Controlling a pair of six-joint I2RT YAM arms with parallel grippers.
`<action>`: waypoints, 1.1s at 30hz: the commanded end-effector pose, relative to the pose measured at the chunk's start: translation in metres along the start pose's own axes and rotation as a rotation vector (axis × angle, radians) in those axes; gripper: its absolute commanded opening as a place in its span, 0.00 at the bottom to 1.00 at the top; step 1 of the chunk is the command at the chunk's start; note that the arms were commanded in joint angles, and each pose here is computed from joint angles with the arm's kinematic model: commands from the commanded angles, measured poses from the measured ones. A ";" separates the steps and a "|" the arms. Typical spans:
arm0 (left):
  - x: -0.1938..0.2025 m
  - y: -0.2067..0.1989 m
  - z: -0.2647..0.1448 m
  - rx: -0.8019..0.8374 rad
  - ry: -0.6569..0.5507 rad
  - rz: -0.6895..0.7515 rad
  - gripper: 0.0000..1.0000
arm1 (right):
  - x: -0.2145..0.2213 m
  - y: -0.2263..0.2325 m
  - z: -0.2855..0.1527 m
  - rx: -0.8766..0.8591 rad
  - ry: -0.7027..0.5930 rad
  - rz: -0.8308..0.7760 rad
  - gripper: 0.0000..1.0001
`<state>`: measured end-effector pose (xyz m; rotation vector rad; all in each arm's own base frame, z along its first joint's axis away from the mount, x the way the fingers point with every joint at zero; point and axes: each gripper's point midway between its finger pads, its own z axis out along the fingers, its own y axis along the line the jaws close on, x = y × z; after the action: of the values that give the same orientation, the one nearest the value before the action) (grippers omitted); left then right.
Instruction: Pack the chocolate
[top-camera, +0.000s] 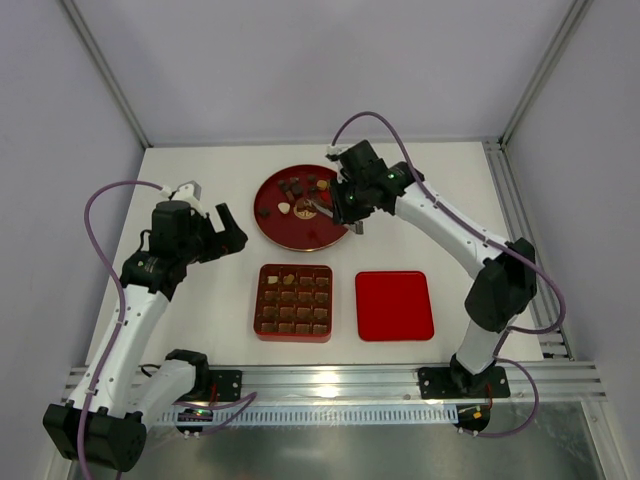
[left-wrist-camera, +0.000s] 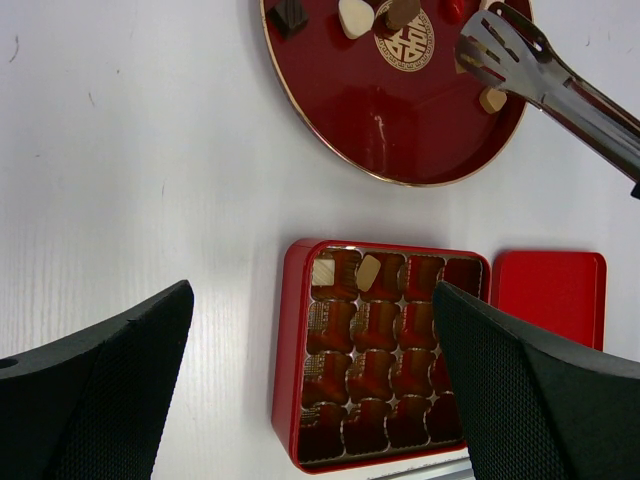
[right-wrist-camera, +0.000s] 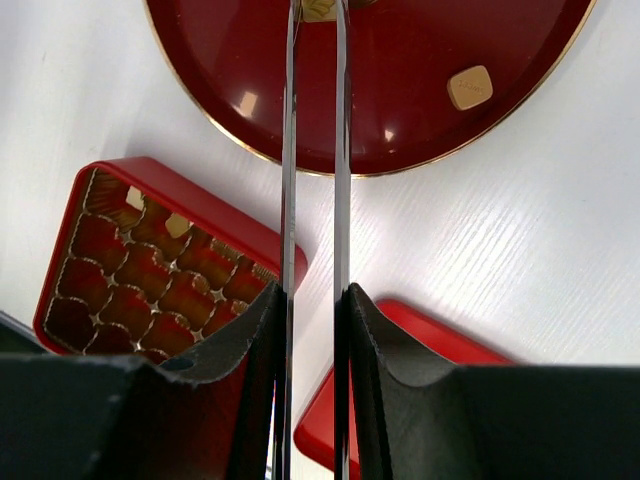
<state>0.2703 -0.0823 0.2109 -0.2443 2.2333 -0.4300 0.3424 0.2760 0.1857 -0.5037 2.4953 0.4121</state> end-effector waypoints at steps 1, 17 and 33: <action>-0.002 -0.003 -0.001 0.017 -0.005 0.017 1.00 | -0.004 0.015 -0.029 -0.040 -0.058 -0.010 0.31; -0.003 -0.003 -0.002 0.019 -0.009 0.016 1.00 | 0.040 0.055 -0.074 -0.088 -0.044 -0.070 0.31; -0.002 -0.003 -0.001 0.017 -0.008 0.016 1.00 | 0.096 0.069 -0.087 -0.108 -0.003 -0.059 0.31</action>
<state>0.2703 -0.0823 0.2109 -0.2441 2.2334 -0.4304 0.2015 0.2763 0.2001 -0.6634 2.5035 0.4836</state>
